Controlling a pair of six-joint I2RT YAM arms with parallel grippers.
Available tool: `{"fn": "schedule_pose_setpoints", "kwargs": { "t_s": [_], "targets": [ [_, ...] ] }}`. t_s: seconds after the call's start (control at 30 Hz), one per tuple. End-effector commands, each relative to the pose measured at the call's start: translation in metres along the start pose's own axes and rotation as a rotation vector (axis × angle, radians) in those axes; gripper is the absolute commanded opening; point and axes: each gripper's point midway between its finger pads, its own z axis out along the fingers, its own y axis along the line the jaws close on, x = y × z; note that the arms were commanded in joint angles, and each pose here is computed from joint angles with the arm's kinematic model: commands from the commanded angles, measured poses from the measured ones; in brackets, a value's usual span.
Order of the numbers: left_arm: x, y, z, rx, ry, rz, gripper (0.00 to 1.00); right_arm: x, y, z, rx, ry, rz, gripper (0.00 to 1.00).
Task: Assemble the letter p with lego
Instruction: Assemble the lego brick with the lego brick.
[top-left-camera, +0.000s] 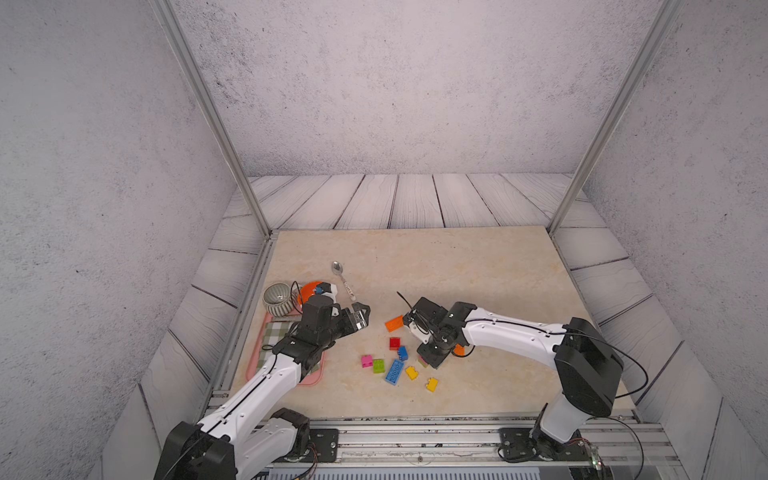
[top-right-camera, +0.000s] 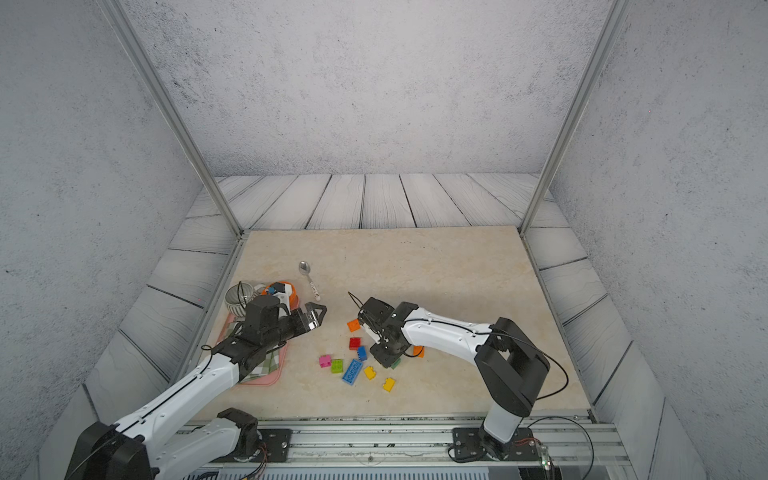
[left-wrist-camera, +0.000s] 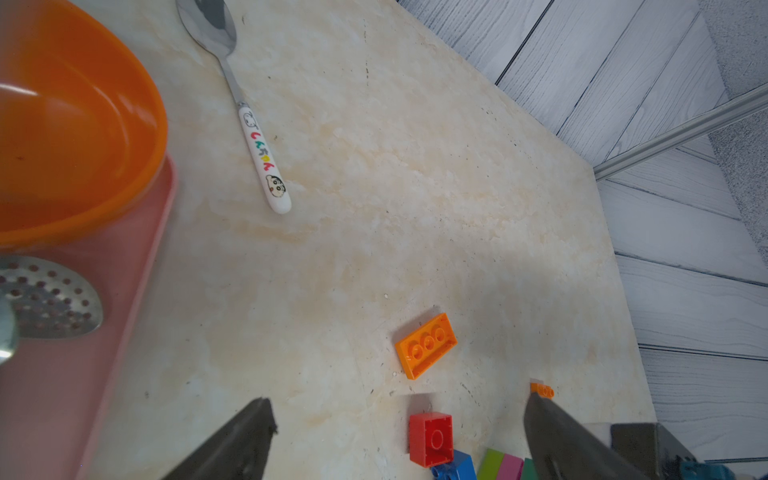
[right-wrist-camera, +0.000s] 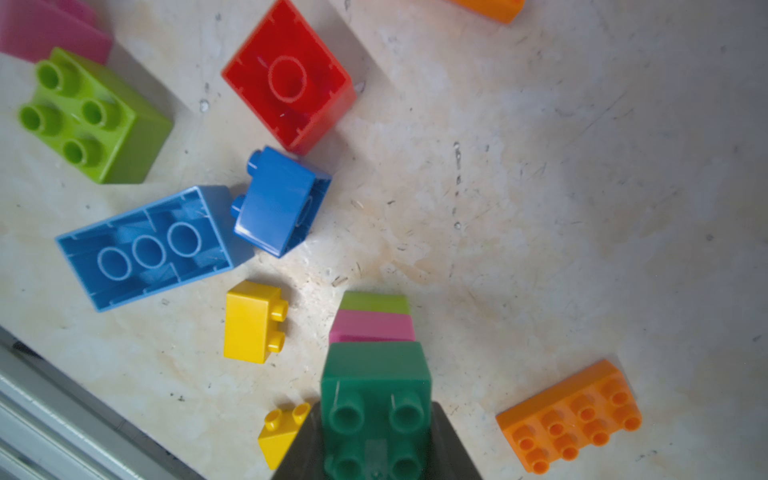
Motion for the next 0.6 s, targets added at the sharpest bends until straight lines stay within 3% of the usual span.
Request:
{"fn": "schedule_pose_setpoints", "kwargs": {
  "t_s": [0.0, 0.57],
  "targets": [
    [0.001, 0.003, 0.001, -0.005, 0.000, 0.015, 0.98, 0.009, 0.005, -0.003, -0.022, 0.011, -0.023, 0.00],
    [0.000, 0.003, 0.001, -0.006, -0.002, 0.014, 0.98, 0.032, 0.003, 0.012, -0.004, 0.127, -0.022, 0.00]
  ]
}}
